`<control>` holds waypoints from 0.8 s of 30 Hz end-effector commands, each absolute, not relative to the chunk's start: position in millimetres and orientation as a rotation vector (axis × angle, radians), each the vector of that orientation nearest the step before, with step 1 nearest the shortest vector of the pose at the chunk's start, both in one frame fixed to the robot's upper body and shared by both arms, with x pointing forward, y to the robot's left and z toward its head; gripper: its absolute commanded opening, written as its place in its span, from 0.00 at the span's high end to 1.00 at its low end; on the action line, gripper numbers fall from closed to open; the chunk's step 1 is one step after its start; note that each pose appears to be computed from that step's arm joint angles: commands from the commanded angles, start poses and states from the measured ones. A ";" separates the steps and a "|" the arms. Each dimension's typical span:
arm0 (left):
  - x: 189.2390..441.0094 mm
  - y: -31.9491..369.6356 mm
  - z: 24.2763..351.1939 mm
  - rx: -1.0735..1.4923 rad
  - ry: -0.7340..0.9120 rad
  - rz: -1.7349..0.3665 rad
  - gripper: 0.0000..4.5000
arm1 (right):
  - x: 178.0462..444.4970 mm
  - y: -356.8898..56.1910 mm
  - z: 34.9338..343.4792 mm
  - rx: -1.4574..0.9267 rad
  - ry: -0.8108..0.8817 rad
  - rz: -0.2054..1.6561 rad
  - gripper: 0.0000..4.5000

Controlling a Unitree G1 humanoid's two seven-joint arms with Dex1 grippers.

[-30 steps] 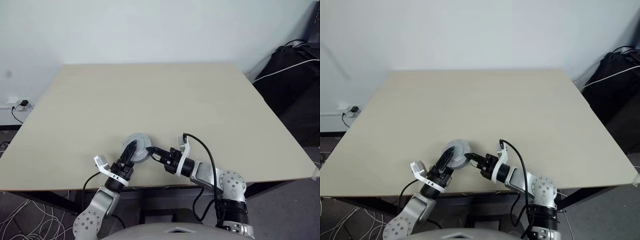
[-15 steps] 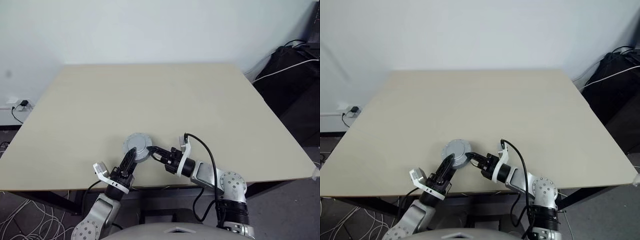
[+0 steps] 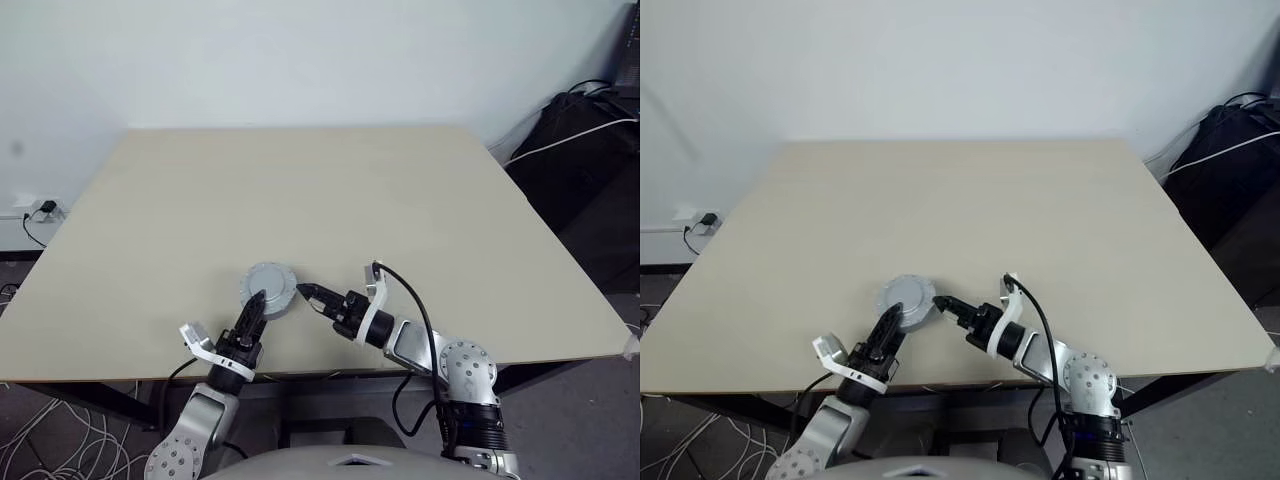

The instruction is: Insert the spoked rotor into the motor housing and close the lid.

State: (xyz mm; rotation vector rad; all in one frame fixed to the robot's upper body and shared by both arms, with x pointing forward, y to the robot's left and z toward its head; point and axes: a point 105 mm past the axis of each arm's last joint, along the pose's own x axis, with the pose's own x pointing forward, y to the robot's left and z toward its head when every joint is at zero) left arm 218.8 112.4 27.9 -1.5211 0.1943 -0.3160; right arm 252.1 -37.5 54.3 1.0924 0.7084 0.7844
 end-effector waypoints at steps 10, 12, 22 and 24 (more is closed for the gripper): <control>251.1 137.6 39.9 -1.454 0.028 -0.215 0.54 | 270.2 -62.7 62.8 0.414 0.399 0.724 0.00; 257.5 147.1 32.5 -1.413 0.031 -0.158 0.54 | 271.2 -64.6 63.1 0.287 0.325 0.728 0.00; 289.9 186.2 15.2 -1.325 0.038 0.033 0.54 | 256.6 -67.6 56.2 -0.012 0.108 0.786 0.00; 296.4 187.9 17.4 -1.319 0.036 0.035 0.54 | 257.1 -70.3 55.6 -0.036 0.081 0.770 0.00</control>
